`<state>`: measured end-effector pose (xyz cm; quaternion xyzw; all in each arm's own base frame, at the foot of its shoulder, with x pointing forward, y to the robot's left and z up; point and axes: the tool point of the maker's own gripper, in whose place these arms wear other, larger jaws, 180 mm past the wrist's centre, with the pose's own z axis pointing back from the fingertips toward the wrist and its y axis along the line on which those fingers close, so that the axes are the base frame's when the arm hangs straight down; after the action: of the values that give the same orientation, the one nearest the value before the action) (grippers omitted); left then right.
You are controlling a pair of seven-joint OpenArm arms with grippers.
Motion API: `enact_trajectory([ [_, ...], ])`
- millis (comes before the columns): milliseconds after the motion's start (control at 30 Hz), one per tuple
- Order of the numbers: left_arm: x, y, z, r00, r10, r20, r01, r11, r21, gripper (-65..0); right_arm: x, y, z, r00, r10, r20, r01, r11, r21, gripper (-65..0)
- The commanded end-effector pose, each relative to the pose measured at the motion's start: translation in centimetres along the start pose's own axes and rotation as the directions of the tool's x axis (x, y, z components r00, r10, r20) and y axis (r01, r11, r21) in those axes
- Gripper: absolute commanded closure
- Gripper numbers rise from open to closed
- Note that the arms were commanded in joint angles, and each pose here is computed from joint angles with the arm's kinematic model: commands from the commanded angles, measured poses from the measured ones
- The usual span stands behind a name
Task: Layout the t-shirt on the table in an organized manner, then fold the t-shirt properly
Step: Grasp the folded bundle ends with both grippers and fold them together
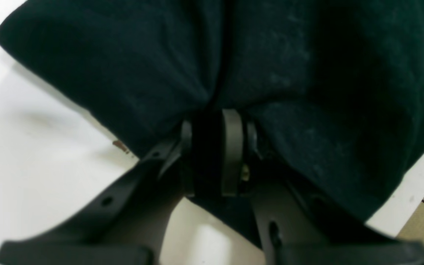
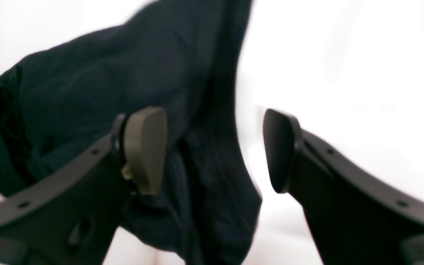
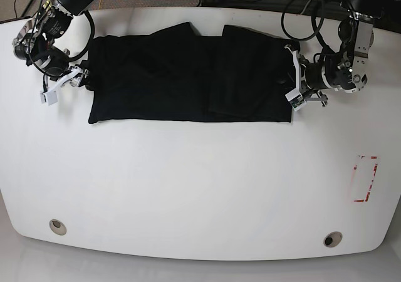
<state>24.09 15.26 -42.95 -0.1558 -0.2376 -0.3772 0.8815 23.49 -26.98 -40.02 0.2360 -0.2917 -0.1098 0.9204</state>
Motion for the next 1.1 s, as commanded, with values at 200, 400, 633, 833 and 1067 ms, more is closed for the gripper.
enact_trajectory([
  [200,-6.2,1.9,0.8,0.958,-0.004,-0.285,0.031,0.995,0.092,-9.3,0.0,0.1,-0.7,0.999,-0.041,0.030,0.040,0.998,0.041,-39.6],
  [400,-6.2,1.9,0.8,0.958,-0.004,-0.286,0.032,0.995,0.092,-9.3,-1.0,2.2,-2.4,1.000,-0.011,-0.009,0.011,0.996,0.088,-39.5],
  [633,-6.2,1.9,0.8,0.958,-0.005,-0.287,0.033,0.995,0.092,-9.3,-1.9,4.4,-4.0,0.999,-0.001,-0.035,0.006,0.990,0.141,-39.5],
  [833,-6.3,1.7,0.8,0.958,-0.004,-0.287,0.031,0.995,0.090,-9.3,-1.6,4.9,-4.4,1.000,-0.007,-0.010,0.008,0.990,0.144,-39.0],
  [1067,-6.2,1.6,0.7,0.959,-0.002,-0.284,0.029,0.996,0.088,-9.3,-0.9,4.3,-4.1,1.000,0.020,0.010,-0.020,0.995,0.102,-14.6],
])
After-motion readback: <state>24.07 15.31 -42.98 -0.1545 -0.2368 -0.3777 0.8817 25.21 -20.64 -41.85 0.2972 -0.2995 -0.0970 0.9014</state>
